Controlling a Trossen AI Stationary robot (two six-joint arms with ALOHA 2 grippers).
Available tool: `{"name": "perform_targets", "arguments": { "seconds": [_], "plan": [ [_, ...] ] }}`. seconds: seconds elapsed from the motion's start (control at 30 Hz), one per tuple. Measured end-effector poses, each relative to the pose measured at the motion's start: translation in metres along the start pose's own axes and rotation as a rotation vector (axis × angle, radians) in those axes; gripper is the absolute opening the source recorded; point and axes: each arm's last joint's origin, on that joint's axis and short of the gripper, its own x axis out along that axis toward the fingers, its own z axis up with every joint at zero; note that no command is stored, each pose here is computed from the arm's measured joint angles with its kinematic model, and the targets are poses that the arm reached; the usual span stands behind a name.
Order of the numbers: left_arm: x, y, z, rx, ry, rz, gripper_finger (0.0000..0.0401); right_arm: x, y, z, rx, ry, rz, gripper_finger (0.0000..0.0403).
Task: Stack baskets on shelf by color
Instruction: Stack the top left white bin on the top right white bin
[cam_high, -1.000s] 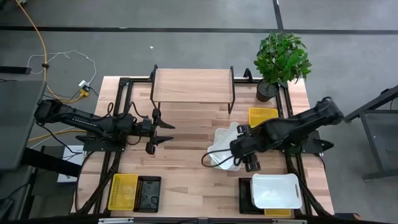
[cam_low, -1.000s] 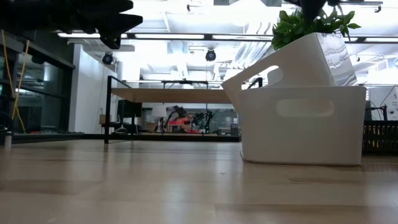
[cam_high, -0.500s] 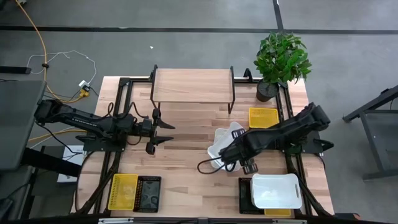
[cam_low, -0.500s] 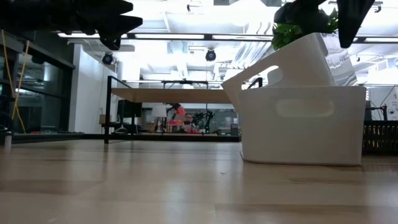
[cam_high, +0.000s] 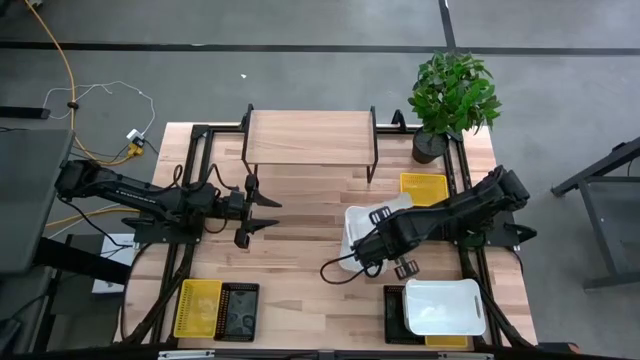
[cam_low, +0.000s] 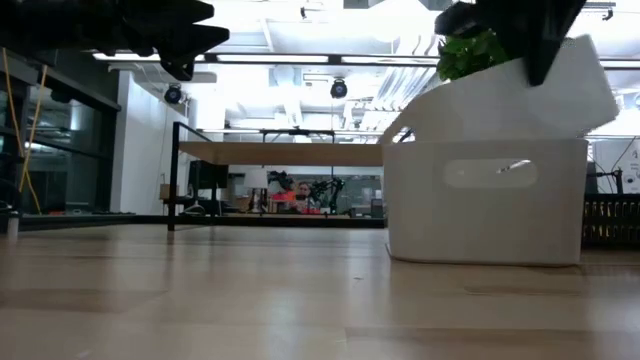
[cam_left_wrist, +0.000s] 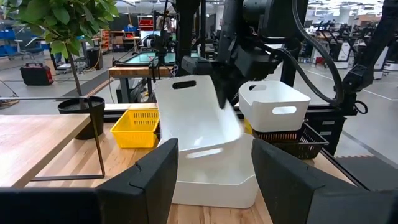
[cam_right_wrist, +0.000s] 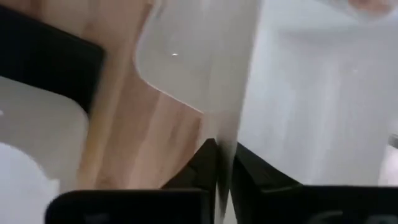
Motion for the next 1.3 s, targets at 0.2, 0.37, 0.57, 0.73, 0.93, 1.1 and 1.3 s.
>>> {"name": "perform_targets", "arguments": {
  "seconds": [0.2,0.37,0.57,0.73,0.93,1.1,1.3],
  "plan": [
    [0.0,0.0,0.0,-0.001,0.0,0.0,0.0193,-0.029,-0.002,0.003,-0.019,-0.083,-0.099,0.0002],
    [0.0,0.0,0.0,-0.004,0.0,0.0,0.0193,-0.04,-0.001,0.013,-0.063,-0.224,-0.098,0.0001],
    [0.0,0.0,0.0,-0.004,0.002,0.0,0.0193,-0.043,0.011,0.024,-0.253,-0.465,-0.065,0.0],
    [0.0,0.0,-0.001,-0.018,0.008,0.0,0.0193,-0.04,0.012,-0.001,-0.284,-0.521,-0.094,0.0],
    [0.0,-0.002,-0.001,0.022,0.007,-0.011,0.0193,-0.021,0.007,-0.044,-0.341,-0.747,-0.165,0.0],
    [0.0,-0.005,-0.001,0.017,0.007,-0.027,0.0193,-0.001,-0.007,-0.076,-0.518,-0.801,-0.188,0.0],
    [0.0,-0.008,-0.001,0.01,0.007,-0.043,0.0193,0.002,-0.023,-0.092,-0.606,-0.762,-0.084,0.0]
  ]
}}
